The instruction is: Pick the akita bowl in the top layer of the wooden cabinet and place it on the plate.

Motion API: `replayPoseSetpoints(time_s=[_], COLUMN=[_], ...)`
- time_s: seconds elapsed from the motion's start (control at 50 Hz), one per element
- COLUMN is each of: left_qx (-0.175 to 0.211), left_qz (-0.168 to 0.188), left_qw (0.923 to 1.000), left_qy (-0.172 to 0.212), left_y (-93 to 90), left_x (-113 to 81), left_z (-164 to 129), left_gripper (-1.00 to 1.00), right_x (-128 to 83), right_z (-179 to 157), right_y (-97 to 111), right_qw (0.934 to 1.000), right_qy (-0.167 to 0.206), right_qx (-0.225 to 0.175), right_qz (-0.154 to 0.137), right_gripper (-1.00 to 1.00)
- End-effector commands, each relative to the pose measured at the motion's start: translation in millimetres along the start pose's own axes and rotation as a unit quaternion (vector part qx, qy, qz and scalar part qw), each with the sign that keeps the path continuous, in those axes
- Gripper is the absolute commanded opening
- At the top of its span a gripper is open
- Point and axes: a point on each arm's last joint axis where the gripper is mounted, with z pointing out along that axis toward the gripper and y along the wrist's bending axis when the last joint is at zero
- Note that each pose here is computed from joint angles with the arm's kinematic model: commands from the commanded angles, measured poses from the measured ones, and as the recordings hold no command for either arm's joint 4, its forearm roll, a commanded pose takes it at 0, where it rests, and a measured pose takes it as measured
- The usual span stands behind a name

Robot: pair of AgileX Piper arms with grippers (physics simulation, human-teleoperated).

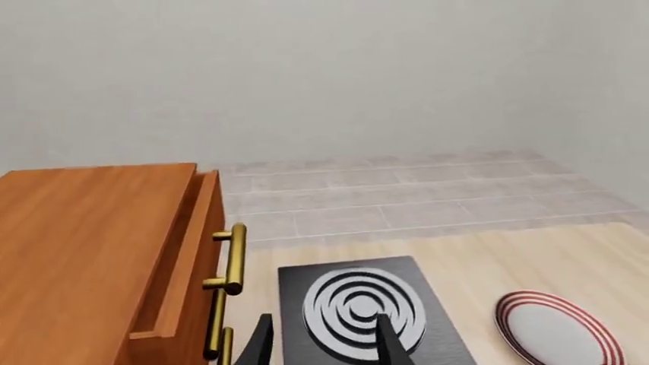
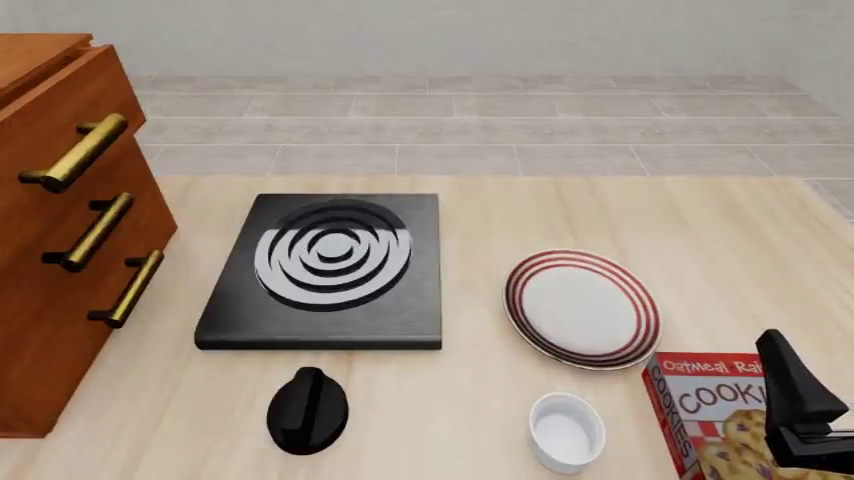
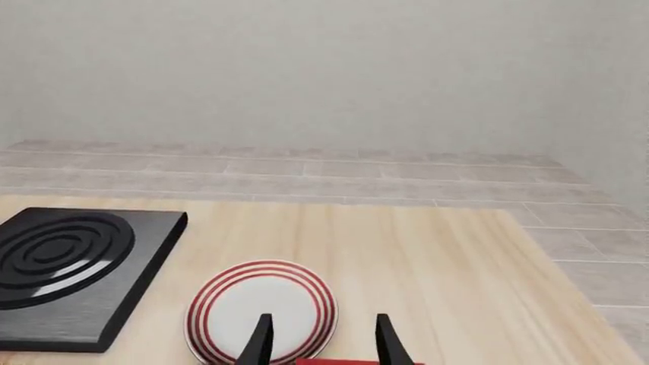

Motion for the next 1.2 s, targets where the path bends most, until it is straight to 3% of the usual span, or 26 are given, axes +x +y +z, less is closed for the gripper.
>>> replayPoseSetpoints(time_s=[0.02,0.3,0.78,1.06,1.1,1.2], left_qx=[0.008,0.012,-0.019,-0.037,-0.025,-0.035], left_qz=[0.004,0.018,0.045,0.058,0.034,0.048], left_qw=[0.9999,0.9997,0.9985,0.9967,0.9971,0.9957], left_qy=[0.004,-0.006,0.025,0.043,0.064,0.071], left_y=[-1.1,-1.9,0.9,3.2,2.1,4.0], left_x=[-20.3,-47.6,-78.0,-90.1,-87.1,-89.1], left_z=[-1,-1,21,22,31,36], left_gripper=[1.00,1.00,1.00,1.00,1.00,1.00], right_x=[0,1,0,0,0,0], right_z=[0,1,3,6,6,5], right_y=[0,0,0,0,0,0], right_qw=[1.0000,1.0000,1.0000,1.0000,1.0000,1.0000], right_qy=[0.000,0.001,0.002,0.002,0.002,0.002], right_qx=[0.000,0.000,0.000,0.000,-0.001,-0.001], right_qz=[0.000,0.000,0.002,0.003,0.003,0.004], right_gripper=[1.00,1.00,1.00,1.00,1.00,1.00])
